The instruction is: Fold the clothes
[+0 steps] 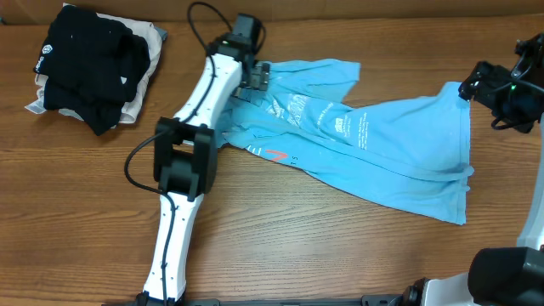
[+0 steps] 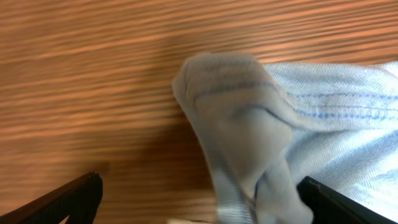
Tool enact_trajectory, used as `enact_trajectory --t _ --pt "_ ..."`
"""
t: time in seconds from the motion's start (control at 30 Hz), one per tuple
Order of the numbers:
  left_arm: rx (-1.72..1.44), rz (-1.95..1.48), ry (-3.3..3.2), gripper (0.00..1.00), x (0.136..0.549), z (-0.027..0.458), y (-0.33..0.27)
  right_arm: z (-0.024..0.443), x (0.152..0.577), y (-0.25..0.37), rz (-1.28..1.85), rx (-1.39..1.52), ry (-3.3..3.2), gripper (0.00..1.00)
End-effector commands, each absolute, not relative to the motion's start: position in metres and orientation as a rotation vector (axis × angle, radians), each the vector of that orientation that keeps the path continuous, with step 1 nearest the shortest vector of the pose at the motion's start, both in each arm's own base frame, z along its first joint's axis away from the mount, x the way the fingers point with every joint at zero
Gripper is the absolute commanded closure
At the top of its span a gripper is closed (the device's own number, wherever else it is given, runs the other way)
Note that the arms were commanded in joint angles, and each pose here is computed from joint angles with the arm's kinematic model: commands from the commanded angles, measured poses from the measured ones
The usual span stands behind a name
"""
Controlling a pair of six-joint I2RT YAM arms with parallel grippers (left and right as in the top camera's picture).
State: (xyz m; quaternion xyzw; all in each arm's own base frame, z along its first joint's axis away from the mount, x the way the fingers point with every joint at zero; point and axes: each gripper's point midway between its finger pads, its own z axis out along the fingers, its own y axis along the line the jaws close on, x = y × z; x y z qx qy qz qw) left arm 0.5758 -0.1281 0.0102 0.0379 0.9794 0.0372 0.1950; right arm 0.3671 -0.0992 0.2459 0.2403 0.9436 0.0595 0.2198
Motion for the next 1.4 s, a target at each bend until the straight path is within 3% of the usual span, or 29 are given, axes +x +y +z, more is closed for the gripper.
enact_trajectory --t 0.0,0.3,0.47,0.57,0.97,1.37 --pt "0.094 0.298 2.83 0.0 0.561 -0.015 -0.084 0.231 0.371 -0.098 0.187 0.67 2.635 0.09" --pt "0.171 0.152 2.745 0.0 0.571 0.071 -0.117 0.212 0.392 -0.099 0.235 0.66 2.635 0.09" --pt "0.358 -0.183 2.526 0.0 0.583 0.149 -0.199 0.224 0.417 -0.094 0.325 0.618 2.535 0.11" --pt "0.561 -0.259 2.377 0.0 0.585 0.17 -0.25 0.222 0.423 -0.093 0.344 0.619 2.526 0.11" --pt "0.82 -0.298 2.165 0.0 0.583 0.129 -0.355 0.208 0.421 -0.084 0.416 0.62 2.574 0.11" --pt "0.866 -0.301 2.251 0.0 0.579 0.029 -0.372 0.205 0.416 -0.083 0.407 0.617 2.6 0.11"
